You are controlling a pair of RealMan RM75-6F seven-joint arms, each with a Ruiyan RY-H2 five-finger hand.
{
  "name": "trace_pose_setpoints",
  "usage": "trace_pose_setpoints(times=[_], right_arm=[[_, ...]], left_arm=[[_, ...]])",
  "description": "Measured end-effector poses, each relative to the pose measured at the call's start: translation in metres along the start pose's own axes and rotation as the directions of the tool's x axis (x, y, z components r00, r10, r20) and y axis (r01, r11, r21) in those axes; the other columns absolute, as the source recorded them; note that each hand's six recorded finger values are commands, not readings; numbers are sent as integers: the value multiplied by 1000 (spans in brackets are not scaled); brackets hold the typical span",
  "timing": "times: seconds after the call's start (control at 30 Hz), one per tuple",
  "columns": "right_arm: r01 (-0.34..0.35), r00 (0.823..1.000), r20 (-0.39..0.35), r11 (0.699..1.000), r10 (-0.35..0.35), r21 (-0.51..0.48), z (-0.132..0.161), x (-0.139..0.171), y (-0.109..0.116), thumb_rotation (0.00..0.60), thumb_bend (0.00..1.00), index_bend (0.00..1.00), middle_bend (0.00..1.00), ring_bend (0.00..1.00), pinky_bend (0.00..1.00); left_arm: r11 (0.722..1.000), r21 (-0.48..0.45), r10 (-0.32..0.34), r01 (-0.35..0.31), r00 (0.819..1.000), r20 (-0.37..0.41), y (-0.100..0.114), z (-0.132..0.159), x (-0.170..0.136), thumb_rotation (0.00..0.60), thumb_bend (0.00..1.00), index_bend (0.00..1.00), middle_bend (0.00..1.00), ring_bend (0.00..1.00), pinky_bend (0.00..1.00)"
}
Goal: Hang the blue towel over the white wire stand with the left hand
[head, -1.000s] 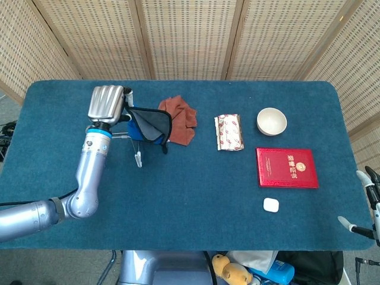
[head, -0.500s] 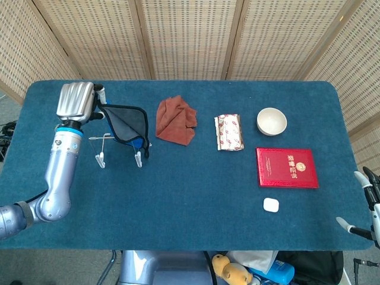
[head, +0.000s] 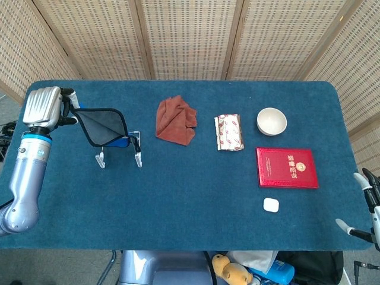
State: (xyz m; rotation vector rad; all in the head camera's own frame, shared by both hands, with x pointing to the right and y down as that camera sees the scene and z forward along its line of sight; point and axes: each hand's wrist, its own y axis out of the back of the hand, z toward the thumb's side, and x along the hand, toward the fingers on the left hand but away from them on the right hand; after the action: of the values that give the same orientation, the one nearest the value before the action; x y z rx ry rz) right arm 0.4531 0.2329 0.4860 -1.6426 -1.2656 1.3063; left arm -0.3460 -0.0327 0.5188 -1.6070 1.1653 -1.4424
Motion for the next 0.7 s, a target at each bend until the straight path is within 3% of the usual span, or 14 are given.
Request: trace_pose_setpoints(times=[0.27,0.53,0.7], right_arm=[[0,1000,-8,1000,0,0,3,1,0,600,0,22,0,0,0],[6,1000,-11,1000,-6,-8,3,2,3,600,0,22,0,0,0],[8,1000,-14,1000,-8,-8,4,3,3,600,0,22,0,0,0]], left_arm=[[1000,3,17,-17,999,41,6,-14,-20,600,630,802,847,865,824],[999,25,-38,36,995,95,-21,-25,-43,600,632,801,846,864,821],[997,28,-70,67,993,91,-40,-39,-50,600,629,802,845,862,818]])
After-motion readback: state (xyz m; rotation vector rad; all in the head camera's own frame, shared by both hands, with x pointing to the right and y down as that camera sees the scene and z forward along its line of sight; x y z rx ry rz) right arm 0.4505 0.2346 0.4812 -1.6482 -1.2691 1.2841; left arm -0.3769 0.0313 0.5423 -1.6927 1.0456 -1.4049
